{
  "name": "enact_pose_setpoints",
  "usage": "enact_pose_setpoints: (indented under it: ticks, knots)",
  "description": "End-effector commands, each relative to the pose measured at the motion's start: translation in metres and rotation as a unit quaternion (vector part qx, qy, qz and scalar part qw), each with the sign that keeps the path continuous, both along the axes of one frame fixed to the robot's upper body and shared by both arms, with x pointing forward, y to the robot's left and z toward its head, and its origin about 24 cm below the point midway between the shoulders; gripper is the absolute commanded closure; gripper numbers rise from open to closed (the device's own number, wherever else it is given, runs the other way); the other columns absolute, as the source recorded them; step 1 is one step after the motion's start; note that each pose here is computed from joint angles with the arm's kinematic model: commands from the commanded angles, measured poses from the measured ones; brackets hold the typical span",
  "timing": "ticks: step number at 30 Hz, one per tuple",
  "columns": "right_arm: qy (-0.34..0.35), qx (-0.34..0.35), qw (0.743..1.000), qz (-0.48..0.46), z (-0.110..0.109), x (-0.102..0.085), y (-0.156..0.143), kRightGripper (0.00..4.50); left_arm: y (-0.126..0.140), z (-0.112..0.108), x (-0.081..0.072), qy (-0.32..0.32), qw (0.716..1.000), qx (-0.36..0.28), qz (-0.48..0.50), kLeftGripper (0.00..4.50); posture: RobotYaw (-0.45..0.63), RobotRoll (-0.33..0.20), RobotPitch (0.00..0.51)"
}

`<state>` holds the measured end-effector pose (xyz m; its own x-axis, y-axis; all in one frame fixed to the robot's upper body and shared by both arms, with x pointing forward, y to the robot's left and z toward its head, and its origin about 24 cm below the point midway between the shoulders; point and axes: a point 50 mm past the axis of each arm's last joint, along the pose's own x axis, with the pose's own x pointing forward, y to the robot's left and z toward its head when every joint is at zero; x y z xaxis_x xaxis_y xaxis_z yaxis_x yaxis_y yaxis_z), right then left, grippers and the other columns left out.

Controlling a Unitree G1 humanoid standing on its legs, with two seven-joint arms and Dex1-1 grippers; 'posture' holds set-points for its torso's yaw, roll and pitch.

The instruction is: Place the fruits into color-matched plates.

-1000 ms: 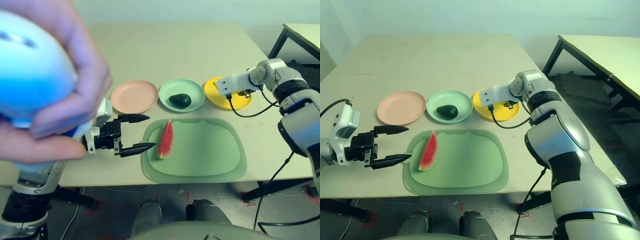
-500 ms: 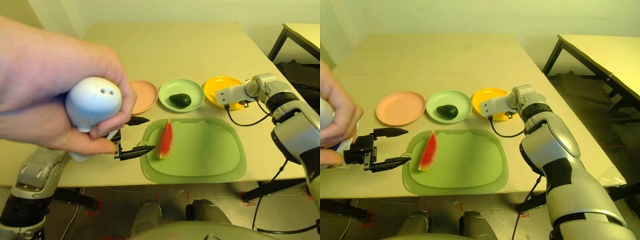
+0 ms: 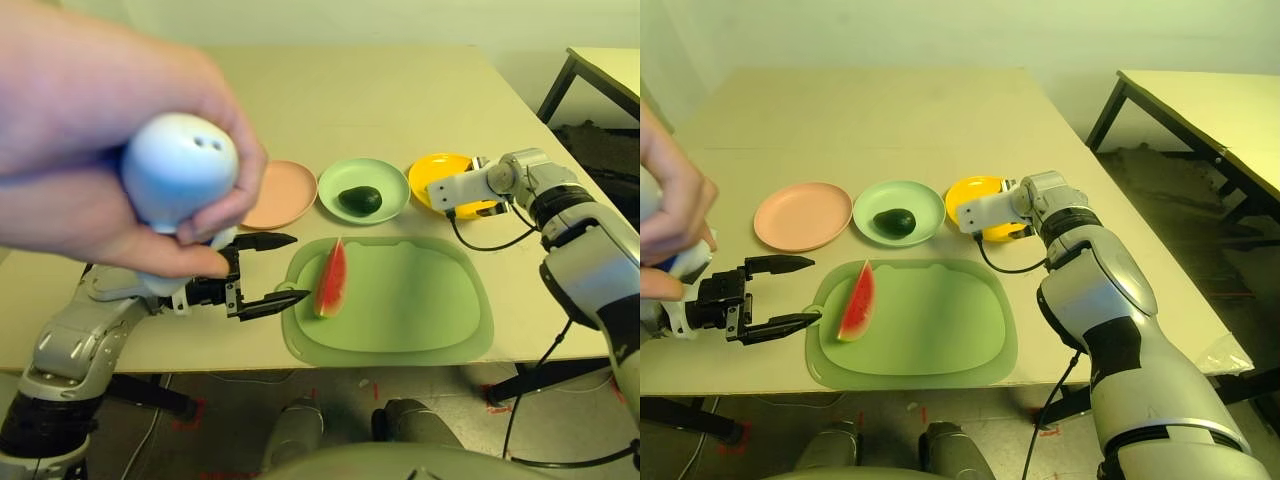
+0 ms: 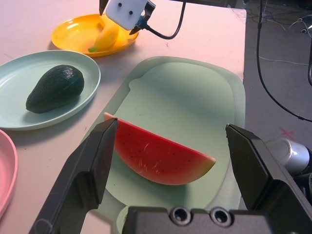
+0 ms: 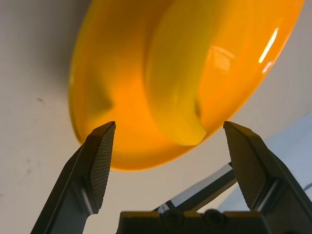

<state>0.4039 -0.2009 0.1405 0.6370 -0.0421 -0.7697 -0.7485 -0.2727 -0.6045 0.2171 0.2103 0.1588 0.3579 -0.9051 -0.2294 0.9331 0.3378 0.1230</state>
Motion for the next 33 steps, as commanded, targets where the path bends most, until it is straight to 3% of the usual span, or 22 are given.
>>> enact_pose_setpoints:
  ticks: [1, 6, 9, 12, 14, 21, 28, 33]
  knots:
    - [-0.008, -0.012, 1.0, 0.013, 0.025, 0.005, 0.003, 0.03, 0.0, -0.001, 0.002, -0.001, 1.0, 0.005, -0.002, 0.0, 0.09, 0.0, 0.029]
    - [0.012, 0.02, 0.999, 0.023, 0.066, 0.005, 0.011, 0.03, 0.003, 0.0, 0.005, -0.006, 1.0, 0.009, -0.005, 0.0, 0.09, 0.0, 0.026]
    - [0.052, 0.099, 0.993, 0.043, 0.09, 0.0, 0.019, 0.03, 0.005, 0.002, 0.006, -0.01, 1.0, 0.017, -0.008, 0.0, 0.07, 0.0, 0.027]
    - [0.127, 0.235, 0.961, 0.068, 0.105, -0.01, 0.027, 0.03, 0.008, 0.003, 0.008, -0.017, 0.999, 0.033, -0.017, 0.0, 0.07, 0.0, 0.026]
    - [0.198, 0.342, 0.915, 0.076, 0.106, -0.017, 0.028, 0.03, 0.012, 0.003, 0.012, -0.026, 0.998, 0.058, -0.028, 0.0, 0.05, 0.0, 0.027]
    - [0.258, 0.551, 0.791, 0.063, 0.081, -0.058, 0.018, 0.03, 0.02, 0.008, 0.027, -0.071, 0.983, 0.146, -0.082, 0.0, 0.03, 0.0, 0.028]
    - [0.249, 0.655, 0.712, 0.043, 0.052, -0.113, 0.029, 0.03, 0.022, 0.017, 0.045, -0.145, 0.955, 0.218, -0.139, 0.0, 0.01, 0.0, 0.02]
    - [0.255, 0.692, 0.675, 0.023, 0.01, -0.145, 0.029, 0.03, 0.014, 0.019, 0.067, -0.227, 0.915, 0.269, -0.196, 0.0, 0.01, 0.0, 0.015]
